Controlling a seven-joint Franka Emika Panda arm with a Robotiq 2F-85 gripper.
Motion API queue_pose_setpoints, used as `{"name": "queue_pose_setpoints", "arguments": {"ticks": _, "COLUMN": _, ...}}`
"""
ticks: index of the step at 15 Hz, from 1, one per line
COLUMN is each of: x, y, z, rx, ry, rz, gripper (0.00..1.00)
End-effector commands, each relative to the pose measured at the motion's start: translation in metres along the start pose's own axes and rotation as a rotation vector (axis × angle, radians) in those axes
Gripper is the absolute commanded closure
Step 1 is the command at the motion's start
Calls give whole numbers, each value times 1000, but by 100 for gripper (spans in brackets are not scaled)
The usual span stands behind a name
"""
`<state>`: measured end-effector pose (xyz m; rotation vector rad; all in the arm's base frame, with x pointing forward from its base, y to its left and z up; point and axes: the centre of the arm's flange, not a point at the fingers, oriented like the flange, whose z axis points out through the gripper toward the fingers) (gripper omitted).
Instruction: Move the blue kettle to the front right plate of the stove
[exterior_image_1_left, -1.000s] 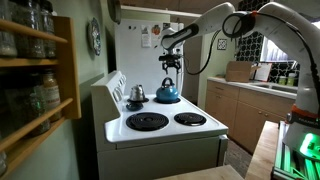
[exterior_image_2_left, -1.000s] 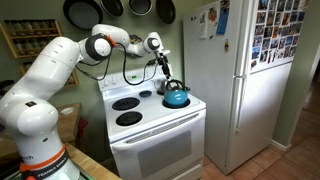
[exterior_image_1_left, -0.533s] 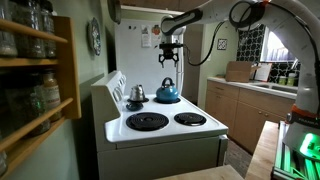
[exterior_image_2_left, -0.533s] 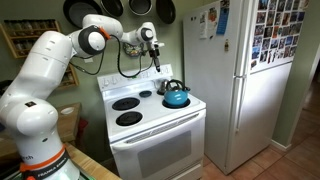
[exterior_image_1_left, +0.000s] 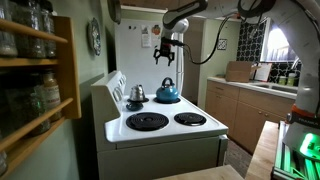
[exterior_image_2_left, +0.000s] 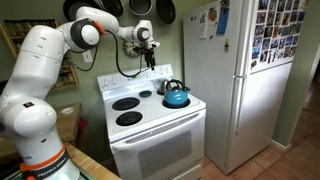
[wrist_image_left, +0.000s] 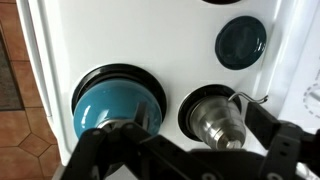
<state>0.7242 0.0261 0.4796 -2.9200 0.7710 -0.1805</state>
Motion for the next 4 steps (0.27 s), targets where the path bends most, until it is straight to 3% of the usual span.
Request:
{"name": "queue_pose_setpoints", "arguments": {"ticks": 1, "x": -2, "y": 0, "z": 2, "rx": 7, "ry": -4, "rz": -13, "gripper": 0}}
{"name": "queue_pose_setpoints", "arguments": {"ticks": 4, "x": -4, "y": 1, "z": 3, "rx": 12, "ry": -8, "rz": -26, "gripper": 0}}
